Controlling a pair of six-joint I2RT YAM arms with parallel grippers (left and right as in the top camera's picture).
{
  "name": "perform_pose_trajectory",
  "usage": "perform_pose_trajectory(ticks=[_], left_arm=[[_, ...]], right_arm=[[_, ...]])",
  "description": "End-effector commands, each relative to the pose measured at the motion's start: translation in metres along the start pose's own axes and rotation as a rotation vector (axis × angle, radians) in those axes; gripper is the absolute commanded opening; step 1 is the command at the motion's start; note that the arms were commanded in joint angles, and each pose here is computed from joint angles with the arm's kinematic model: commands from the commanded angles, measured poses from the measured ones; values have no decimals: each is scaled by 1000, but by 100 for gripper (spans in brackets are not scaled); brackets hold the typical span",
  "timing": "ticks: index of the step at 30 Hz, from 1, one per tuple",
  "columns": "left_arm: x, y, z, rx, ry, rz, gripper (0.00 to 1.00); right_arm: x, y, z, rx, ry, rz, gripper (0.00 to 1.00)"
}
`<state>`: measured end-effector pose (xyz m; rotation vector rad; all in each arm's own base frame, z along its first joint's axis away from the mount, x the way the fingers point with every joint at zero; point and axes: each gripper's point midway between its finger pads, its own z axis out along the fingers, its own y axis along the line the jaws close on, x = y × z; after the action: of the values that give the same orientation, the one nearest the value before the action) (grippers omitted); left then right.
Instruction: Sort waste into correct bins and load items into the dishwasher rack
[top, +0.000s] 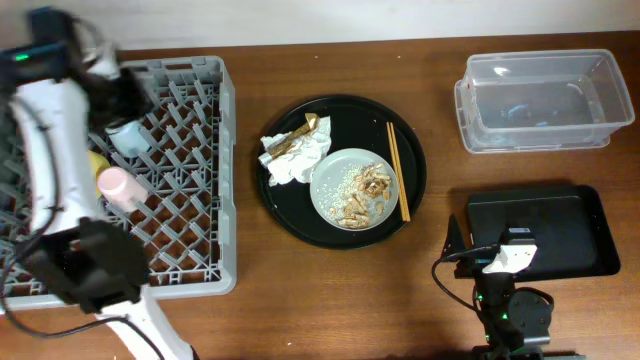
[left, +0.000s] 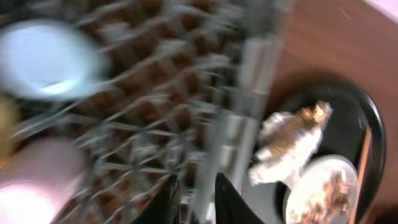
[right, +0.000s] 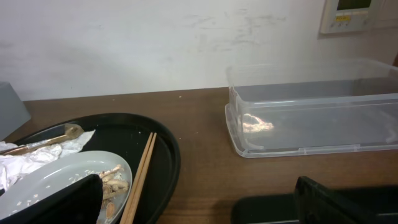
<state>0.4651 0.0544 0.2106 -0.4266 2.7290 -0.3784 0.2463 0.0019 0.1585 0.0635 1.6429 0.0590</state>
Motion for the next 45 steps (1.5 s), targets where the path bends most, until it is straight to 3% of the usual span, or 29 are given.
perform_pose_trajectory(ticks=[1,2,3,4,7,13,17,23,26,29,32,35,37,39,45], left_arm=[[15,-98,6,107,-24,331,61],[20,-111,10,108,-22,370,72],[27,-132,15,101,-25,422,93],[34,-147,18,103,-24,458,99],[71,-208,26,147,-2,597,99],[129,-289,34,247,7,769,99],[150,-301,67,175,36,830,99],[115,-257,84,-107,-43,638,99],[64,-163,61,-483,-190,261,99],[46,-80,45,-620,-112,113,99],[43,-13,33,-638,-28,-149,99],[41,13,32,-584,22,-252,99],[44,27,28,-578,54,-296,99],[44,35,26,-586,58,-314,99],[43,36,25,-587,58,-318,99]], right_arm=[[3,-1,0,6,8,3,98],[3,-1,0,6,8,3,98],[3,-1,0,6,8,3,98],[3,-1,0,6,8,3,98],[3,-1,0,6,8,3,98],[3,-1,0,6,8,3,98],[3,-1,0,6,8,3,98],[3,-1,0,6,8,3,98],[3,-1,0,6,8,3,98],[3,-1,0,6,8,3,98],[3,-1,0,6,8,3,98],[-16,-1,0,8,-70,19,98],[-31,51,-9,-307,-92,231,98],[-49,72,-21,-457,-124,332,98],[-126,56,-43,-501,-370,718,98]])
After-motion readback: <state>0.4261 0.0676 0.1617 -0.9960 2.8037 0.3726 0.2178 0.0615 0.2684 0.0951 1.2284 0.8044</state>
